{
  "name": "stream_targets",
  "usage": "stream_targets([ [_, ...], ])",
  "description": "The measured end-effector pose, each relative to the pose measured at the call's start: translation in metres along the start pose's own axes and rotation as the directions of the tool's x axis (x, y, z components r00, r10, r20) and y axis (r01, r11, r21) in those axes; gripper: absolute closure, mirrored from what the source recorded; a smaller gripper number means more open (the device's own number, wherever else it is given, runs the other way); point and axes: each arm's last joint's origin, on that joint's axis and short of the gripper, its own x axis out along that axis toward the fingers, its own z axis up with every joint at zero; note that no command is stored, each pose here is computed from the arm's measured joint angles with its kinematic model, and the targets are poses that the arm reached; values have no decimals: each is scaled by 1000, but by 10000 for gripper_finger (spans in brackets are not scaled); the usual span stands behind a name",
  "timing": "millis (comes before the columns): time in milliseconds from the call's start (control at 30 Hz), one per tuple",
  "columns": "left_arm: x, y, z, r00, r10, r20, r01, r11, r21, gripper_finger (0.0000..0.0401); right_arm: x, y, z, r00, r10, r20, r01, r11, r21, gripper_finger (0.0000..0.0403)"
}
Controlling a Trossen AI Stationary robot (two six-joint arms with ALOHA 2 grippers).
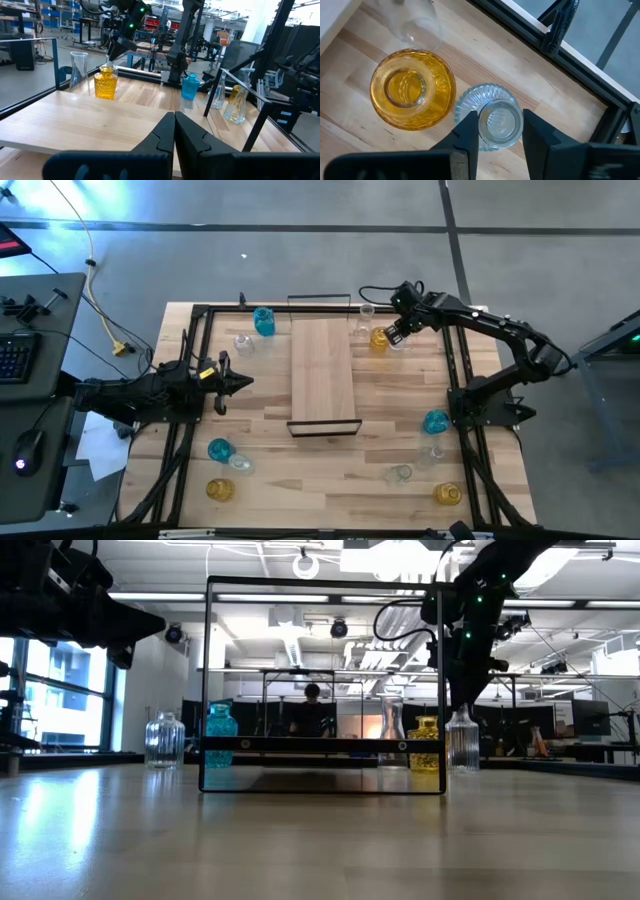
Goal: Sort vases onto shelf
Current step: Put the top right transparent flower vase on the shelf
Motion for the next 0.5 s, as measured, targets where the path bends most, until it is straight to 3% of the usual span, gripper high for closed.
stream_targets([
  [500, 0, 0, 0, 1000, 0, 0, 0, 1000, 0, 400, -2, -1, -1, 1000, 1, -4, -1, 1000, -4, 318],
])
